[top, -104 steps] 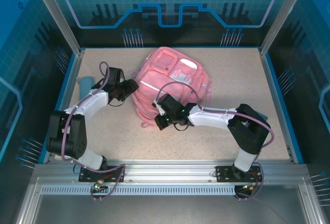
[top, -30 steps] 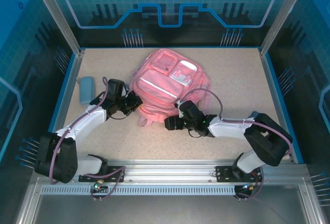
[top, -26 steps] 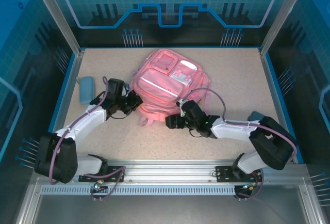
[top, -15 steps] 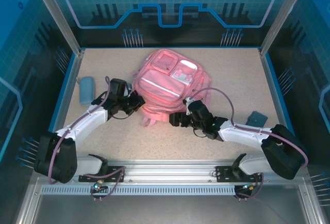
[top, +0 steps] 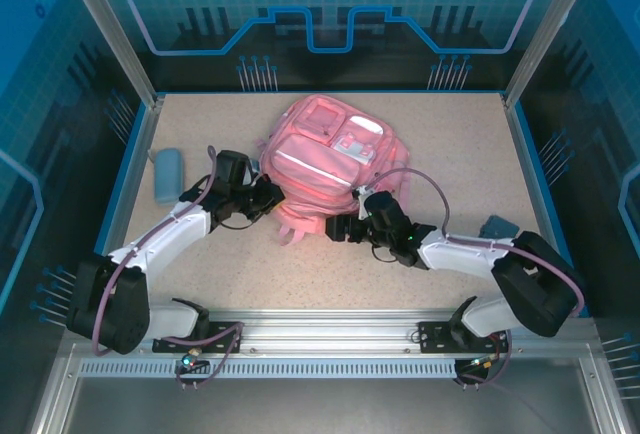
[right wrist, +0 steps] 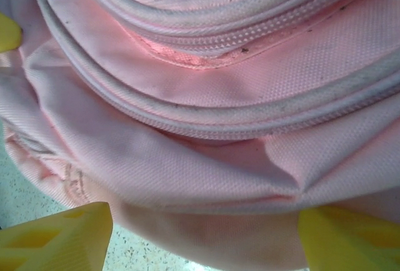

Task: Pack the student bag

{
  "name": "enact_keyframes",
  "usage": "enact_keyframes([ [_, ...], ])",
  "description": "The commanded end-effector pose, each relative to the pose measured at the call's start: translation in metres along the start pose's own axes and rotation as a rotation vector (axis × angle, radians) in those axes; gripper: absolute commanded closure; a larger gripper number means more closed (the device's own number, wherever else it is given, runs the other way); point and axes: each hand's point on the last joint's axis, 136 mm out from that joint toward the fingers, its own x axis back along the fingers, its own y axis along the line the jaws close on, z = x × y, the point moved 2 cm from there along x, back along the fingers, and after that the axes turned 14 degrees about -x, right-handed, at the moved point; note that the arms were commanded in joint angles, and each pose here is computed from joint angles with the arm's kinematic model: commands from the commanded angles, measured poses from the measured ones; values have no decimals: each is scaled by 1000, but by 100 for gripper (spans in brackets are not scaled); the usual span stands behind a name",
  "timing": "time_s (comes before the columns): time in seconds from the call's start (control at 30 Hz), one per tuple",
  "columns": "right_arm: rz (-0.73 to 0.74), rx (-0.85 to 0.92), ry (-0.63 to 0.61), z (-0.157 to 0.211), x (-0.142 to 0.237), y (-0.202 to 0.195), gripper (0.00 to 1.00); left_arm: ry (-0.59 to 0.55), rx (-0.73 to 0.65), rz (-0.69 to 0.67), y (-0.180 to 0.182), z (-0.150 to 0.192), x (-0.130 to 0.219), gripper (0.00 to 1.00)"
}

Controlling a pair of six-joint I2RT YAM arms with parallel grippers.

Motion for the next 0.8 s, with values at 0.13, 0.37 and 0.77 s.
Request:
enact_keyframes([
  [0.13,-149,78,-73,-30,-7,33,45,14,-47,132,-38,-6,7,95],
  [0.37,-86,81,-108,-42,-7,23,21,14,-49,127,-37,-5,6,95],
  [0.77,-205,152,78,-21,-19,40,41,14,-45,142,-40,-7,4,95],
])
